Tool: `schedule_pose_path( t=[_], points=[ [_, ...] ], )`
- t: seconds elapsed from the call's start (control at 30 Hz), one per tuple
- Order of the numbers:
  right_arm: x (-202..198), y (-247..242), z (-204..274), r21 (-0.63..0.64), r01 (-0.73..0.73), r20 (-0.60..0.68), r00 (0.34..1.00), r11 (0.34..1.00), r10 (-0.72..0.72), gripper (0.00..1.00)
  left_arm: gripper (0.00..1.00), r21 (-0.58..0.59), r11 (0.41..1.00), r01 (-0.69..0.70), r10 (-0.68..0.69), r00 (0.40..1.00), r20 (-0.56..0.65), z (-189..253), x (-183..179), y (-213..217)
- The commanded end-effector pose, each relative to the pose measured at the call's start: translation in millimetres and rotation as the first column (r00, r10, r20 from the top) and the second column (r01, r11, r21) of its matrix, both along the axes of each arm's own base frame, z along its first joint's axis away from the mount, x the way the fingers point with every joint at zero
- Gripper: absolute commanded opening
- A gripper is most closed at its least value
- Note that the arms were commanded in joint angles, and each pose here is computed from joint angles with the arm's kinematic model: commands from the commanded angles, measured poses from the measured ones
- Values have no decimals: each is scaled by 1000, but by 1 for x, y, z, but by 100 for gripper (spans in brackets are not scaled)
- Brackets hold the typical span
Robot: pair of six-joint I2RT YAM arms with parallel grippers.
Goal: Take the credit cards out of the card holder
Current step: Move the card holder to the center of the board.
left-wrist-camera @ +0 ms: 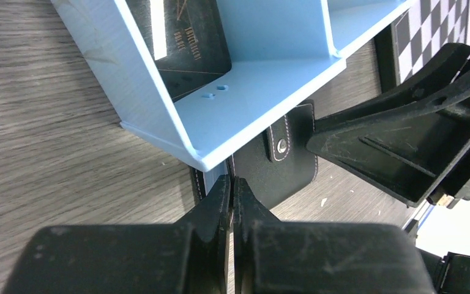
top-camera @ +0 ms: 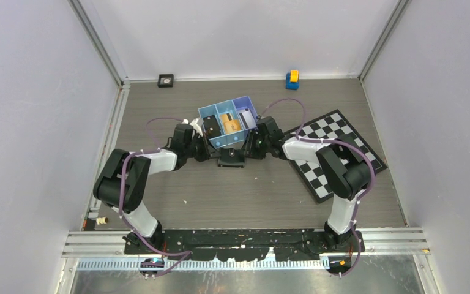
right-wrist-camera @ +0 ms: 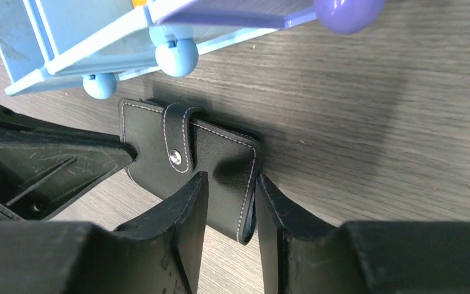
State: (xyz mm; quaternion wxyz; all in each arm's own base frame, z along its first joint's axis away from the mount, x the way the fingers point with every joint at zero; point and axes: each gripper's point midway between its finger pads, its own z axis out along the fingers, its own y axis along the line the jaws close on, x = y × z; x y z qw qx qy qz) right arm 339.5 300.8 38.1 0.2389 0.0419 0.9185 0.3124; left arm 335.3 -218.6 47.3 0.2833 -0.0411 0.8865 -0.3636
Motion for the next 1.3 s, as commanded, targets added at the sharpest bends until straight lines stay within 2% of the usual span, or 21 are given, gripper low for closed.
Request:
schedule_pose_path(
  t=[0.0,0.17,0.3,0.57,0.7,0.87,1.07,1.2,1.27],
  points=[
    [-10,19,4,46,-48,-7,999,998,49,37,0,6,999,43,-43,999,7,2,3,-5],
    [-30,34,5,69,-93,-16,995,993,94,26,0,-8,998,65,-65,998,-12,-3,5,-10],
    [-48,43,11,40,-125,23,992,991,124,20,0,-9,997,71,-71,997,-13,-2,4,-11],
    [-74,50,24,-101,-195,109,973,976,205,18,4,27,996,85,-85,996,-5,0,2,-12],
    [-70,37,38,-186,-144,179,968,972,178,37,11,74,996,51,-52,999,13,7,2,-2],
    [-52,12,67,-253,-24,292,951,967,100,43,25,108,994,-9,0,996,87,27,-2,13],
    [-39,-8,118,-237,92,419,908,967,16,54,39,108,989,-99,74,973,219,64,-10,32],
    [-26,-24,137,-242,206,491,869,948,-64,63,52,131,971,-202,156,942,298,79,-16,55],
    [-16,-34,142,-224,289,538,833,931,-129,67,68,132,958,-255,203,926,320,84,-22,66]
  ],
)
